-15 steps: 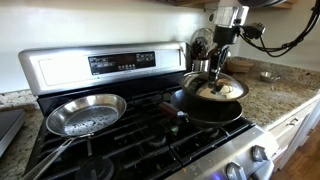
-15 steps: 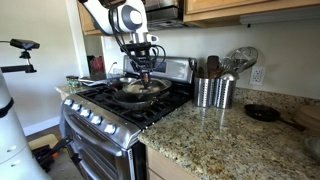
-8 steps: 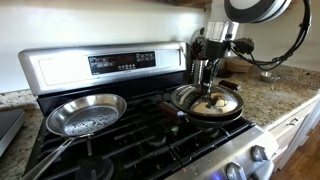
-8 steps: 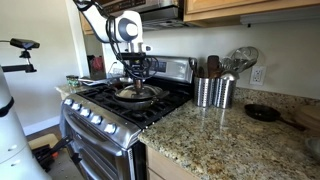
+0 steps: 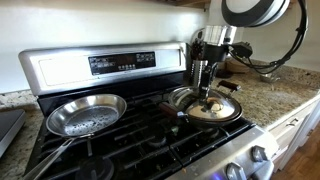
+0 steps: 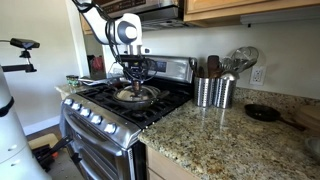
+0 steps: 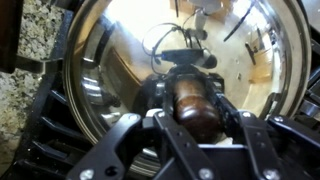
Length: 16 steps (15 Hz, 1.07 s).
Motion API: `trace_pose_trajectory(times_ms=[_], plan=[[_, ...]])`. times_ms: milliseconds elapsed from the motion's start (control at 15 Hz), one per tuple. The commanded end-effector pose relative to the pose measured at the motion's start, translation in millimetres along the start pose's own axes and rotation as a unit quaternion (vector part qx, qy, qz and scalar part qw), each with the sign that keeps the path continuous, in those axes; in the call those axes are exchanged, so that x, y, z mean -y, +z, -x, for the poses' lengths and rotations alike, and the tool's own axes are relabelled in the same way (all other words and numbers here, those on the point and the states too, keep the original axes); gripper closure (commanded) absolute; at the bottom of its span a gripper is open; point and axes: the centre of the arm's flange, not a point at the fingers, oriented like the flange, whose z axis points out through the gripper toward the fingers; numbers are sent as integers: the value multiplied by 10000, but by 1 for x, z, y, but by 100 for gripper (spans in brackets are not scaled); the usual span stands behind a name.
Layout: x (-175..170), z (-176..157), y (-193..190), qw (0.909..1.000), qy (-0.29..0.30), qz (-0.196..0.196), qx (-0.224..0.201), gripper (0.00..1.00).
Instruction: Place the lid on the wok
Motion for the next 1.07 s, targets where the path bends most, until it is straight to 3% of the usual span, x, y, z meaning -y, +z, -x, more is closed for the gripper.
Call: trace_pose_trajectory(times_ms=[0,1000], plan=[[-1,13,0,9999,-39,2,-106,80],[-4,28,15,9997,88,63,228,80]])
